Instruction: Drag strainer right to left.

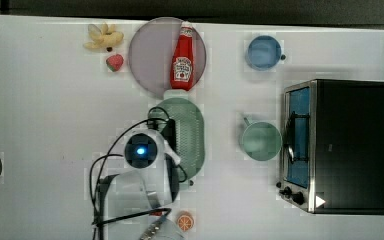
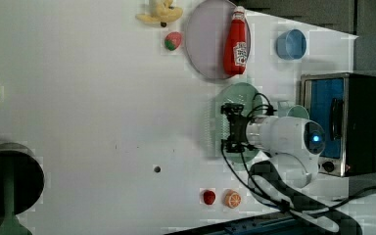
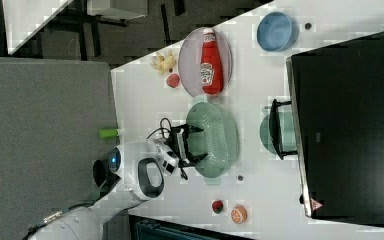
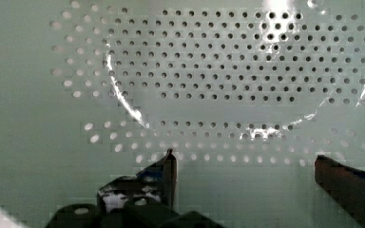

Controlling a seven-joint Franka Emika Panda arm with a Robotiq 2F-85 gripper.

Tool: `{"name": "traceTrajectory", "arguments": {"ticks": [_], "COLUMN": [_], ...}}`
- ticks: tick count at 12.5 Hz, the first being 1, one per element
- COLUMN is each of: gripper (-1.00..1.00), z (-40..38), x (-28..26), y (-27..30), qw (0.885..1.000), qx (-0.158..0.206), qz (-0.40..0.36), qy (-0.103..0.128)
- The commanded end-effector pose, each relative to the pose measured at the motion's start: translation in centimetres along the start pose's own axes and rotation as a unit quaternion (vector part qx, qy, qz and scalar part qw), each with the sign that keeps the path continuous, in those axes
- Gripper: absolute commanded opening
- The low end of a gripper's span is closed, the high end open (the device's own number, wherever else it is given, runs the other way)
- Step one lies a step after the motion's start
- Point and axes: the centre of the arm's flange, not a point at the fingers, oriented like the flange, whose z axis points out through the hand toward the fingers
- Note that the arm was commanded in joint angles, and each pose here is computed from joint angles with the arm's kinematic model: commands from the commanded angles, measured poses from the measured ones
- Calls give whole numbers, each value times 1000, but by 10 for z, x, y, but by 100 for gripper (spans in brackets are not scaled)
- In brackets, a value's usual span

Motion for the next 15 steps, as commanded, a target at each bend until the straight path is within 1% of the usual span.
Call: {"name": "traceTrajectory", "arguments": {"ticks": [1, 6, 11, 15], "gripper": [100, 100, 100, 100], "z": [-1, 3, 4, 6], "x": [-50, -85, -130, -175], "y": [14, 6, -9, -17], "qw": [1000, 1000, 999, 999], "qx": [-9, -24, -33, -29], "qz": [4, -17, -1, 18], "qy": [-3, -2, -1, -12]}}
